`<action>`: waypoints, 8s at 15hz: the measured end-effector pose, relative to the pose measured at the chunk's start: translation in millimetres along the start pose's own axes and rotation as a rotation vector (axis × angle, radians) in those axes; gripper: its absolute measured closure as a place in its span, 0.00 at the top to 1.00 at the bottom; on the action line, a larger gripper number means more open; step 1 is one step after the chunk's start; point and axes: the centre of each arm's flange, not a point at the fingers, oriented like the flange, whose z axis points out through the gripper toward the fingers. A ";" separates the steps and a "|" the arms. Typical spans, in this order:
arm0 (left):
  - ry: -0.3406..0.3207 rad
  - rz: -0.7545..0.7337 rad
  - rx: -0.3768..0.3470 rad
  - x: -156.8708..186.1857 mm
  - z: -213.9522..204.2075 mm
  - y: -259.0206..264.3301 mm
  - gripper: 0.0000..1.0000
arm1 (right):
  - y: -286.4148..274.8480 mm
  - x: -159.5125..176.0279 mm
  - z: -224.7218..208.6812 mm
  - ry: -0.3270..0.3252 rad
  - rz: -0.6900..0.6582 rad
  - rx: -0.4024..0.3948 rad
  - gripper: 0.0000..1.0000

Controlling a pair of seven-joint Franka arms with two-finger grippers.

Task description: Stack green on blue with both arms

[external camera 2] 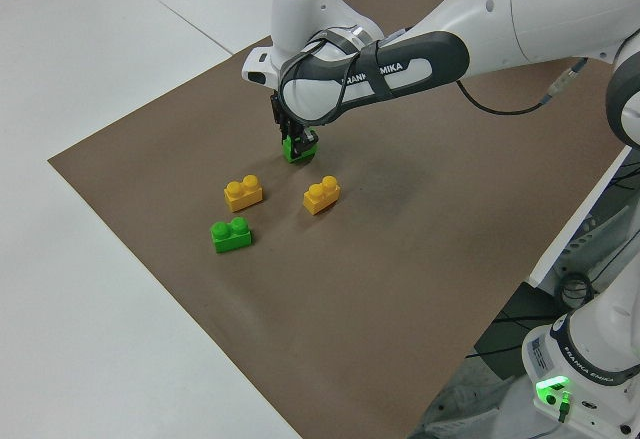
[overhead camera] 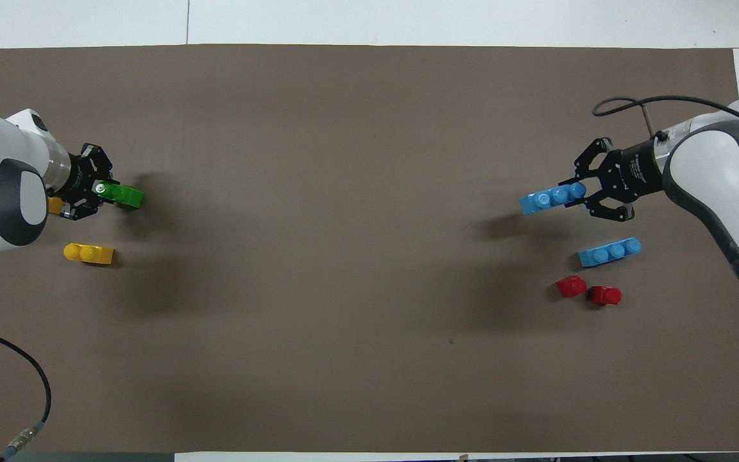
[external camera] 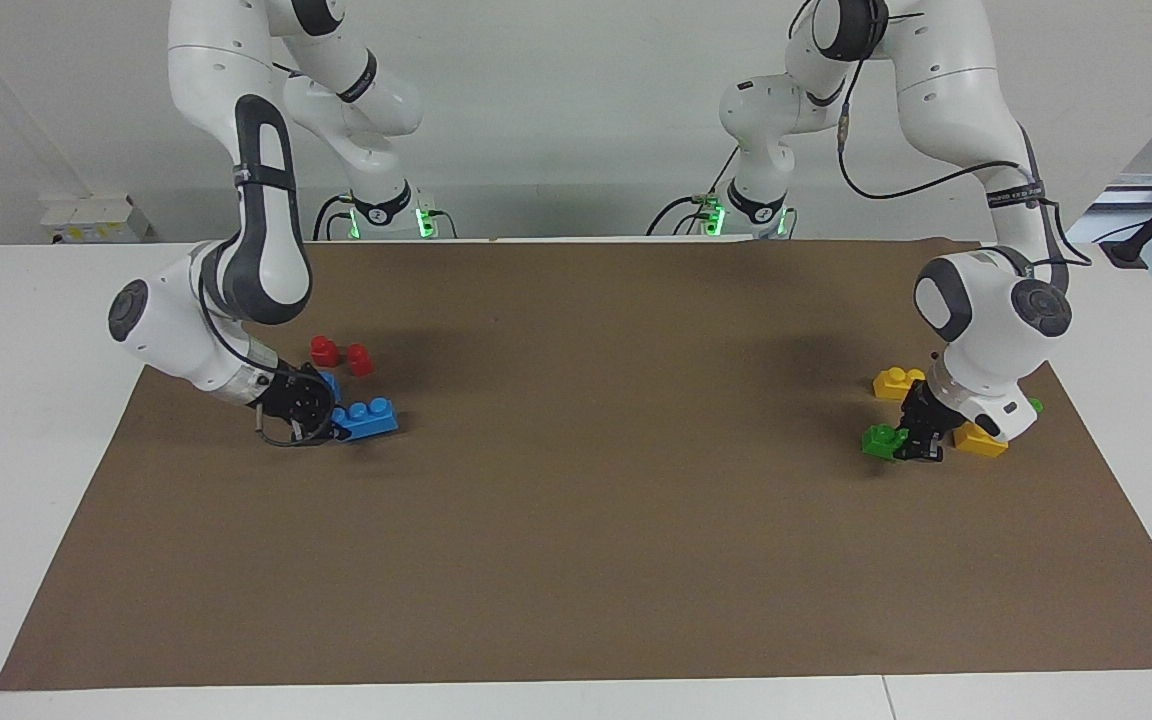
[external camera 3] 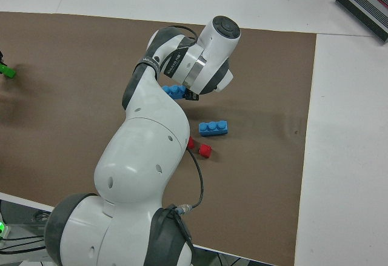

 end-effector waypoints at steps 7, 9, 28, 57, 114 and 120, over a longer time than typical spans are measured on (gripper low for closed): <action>-0.002 -0.013 -0.002 -43.3 -67.0 4.4 0.34 | -21.8 -165.9 19.0 0.006 0.107 0.002 0.34; -0.009 -0.036 0.017 -66.4 -83.5 4.5 0.34 | -21.5 -201.0 33.8 0.009 0.095 0.009 0.34; -0.002 -0.330 0.057 -295.1 -139.0 3.4 0.34 | 50.0 -268.1 178.8 0.056 0.241 0.078 0.34; -0.010 -0.386 -0.060 -449.1 -57.7 -54.0 0.34 | 77.8 -257.3 255.2 0.067 0.244 0.093 0.34; 0.123 0.314 0.009 -143.9 -93.0 -10.0 1.00 | 50.1 -65.3 18.3 0.154 -0.730 -0.148 1.00; 0.112 0.610 0.070 -114.7 -142.0 -11.2 1.00 | 57.4 -83.0 -60.7 0.226 -1.048 -0.235 1.00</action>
